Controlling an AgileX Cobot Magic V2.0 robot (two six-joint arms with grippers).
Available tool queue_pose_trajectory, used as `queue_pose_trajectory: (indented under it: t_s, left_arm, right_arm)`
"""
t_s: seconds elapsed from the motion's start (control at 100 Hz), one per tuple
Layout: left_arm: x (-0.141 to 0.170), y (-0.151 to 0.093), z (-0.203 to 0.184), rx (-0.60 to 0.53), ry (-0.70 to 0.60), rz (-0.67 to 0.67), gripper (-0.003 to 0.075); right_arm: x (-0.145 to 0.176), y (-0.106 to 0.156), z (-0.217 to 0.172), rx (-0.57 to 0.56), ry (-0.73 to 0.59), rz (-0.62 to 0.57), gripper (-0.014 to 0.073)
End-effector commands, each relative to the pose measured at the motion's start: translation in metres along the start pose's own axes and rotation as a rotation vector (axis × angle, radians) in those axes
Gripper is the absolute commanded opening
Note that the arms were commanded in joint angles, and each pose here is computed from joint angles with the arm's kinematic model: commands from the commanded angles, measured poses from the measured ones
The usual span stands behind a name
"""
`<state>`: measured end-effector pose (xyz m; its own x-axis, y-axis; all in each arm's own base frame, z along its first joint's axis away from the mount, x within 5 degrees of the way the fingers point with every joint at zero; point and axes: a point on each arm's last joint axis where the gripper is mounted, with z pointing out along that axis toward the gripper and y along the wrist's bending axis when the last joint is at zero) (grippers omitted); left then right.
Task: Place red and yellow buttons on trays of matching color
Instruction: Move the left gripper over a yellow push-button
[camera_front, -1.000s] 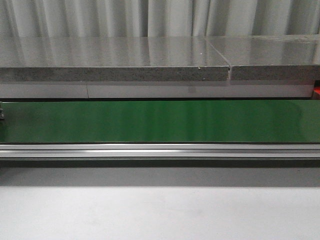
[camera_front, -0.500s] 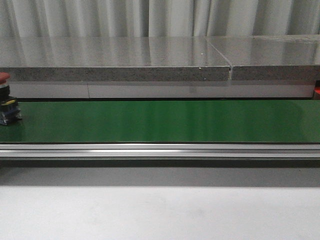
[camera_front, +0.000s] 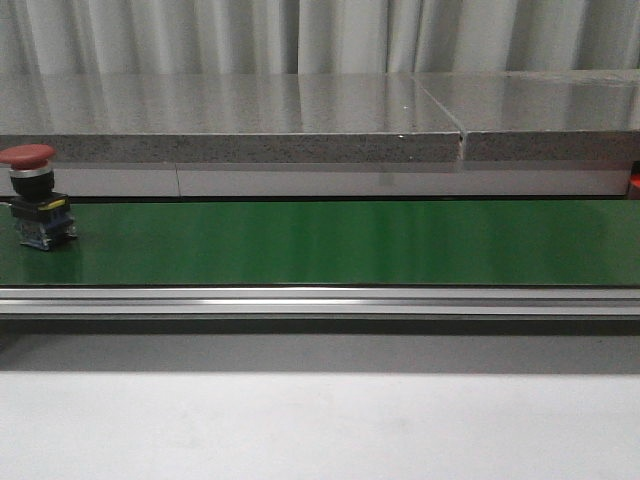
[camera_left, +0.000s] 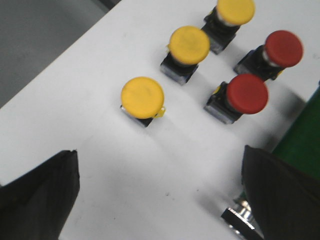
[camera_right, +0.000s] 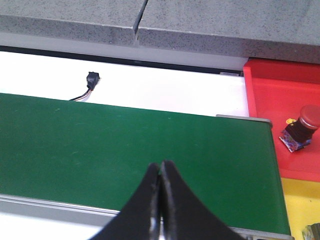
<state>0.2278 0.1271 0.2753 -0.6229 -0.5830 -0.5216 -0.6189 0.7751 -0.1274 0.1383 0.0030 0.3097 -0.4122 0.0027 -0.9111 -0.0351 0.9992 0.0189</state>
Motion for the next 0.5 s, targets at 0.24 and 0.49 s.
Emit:
queue_pose_trajectory:
  t_s: [0.24, 0.49]
  left_arm:
    - [0.001, 0.012, 0.004, -0.004, -0.147, -0.057, 0.0650]
    - [-0.001, 0.017, 0.018, -0.015, -0.125, -0.089, 0.0650]
  right_arm:
    - [-0.015, 0.000, -0.004, 0.007, -0.104, -0.009, -0.0068]
    - [-0.015, 0.000, -0.004, 0.007, -0.104, -0.009, -0.0068]
